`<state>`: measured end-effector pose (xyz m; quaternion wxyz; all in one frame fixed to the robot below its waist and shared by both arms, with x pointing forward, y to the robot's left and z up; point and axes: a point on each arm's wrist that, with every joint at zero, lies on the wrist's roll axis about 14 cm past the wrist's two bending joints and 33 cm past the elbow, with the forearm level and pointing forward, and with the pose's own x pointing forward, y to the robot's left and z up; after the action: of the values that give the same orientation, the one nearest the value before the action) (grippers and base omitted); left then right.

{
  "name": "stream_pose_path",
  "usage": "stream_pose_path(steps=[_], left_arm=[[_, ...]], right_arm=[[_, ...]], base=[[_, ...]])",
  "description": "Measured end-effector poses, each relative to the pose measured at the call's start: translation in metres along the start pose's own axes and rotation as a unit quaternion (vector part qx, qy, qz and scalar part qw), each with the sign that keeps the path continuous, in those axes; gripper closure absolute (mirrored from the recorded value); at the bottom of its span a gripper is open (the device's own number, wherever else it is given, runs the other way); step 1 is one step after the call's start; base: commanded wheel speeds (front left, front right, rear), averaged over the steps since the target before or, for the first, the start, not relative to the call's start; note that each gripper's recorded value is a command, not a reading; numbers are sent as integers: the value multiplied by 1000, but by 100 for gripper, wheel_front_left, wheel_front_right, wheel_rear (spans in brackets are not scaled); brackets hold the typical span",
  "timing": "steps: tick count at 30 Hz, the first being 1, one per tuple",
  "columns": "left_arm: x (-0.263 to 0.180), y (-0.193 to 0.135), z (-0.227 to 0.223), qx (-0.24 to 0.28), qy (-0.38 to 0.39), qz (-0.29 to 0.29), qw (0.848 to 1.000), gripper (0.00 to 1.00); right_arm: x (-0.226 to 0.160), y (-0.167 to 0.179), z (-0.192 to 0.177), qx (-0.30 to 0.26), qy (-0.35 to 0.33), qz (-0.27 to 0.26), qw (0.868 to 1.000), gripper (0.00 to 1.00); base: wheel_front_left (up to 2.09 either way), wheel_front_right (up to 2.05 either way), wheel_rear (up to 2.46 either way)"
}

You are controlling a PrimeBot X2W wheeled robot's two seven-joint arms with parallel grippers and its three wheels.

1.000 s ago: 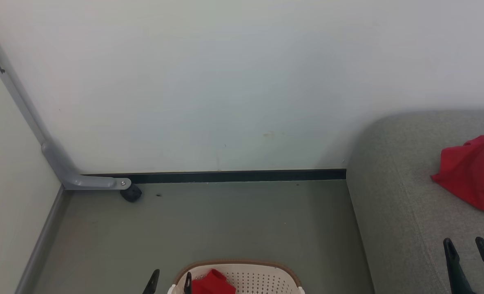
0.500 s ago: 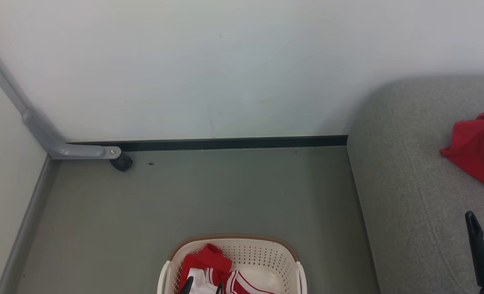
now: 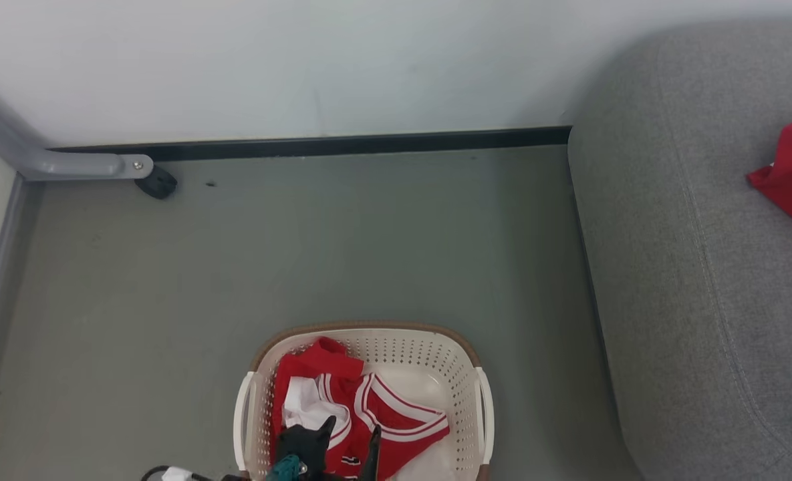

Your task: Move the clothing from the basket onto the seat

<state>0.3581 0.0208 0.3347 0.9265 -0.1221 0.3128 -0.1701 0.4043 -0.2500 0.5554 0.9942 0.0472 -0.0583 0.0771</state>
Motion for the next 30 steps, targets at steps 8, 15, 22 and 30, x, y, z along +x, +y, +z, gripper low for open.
stream_pose_path(steps=[8,15,22,30], left_arm=[[33,13,-38,-17,91,5,996,0],[61,37,-65,-53,147,37,987,0],[93,61,-86,-90,179,73,977,0],[140,77,-97,-96,189,90,973,0]], right_arm=[[17,-16,-6,2,1,-2,1000,0],[27,-35,-15,2,8,-18,1000,0],[32,-56,-29,-4,22,-43,999,0],[37,-77,-49,-16,50,-66,996,0]], base=[[0,0,0],[0,0,0],[0,0,0],[0,0,0]])
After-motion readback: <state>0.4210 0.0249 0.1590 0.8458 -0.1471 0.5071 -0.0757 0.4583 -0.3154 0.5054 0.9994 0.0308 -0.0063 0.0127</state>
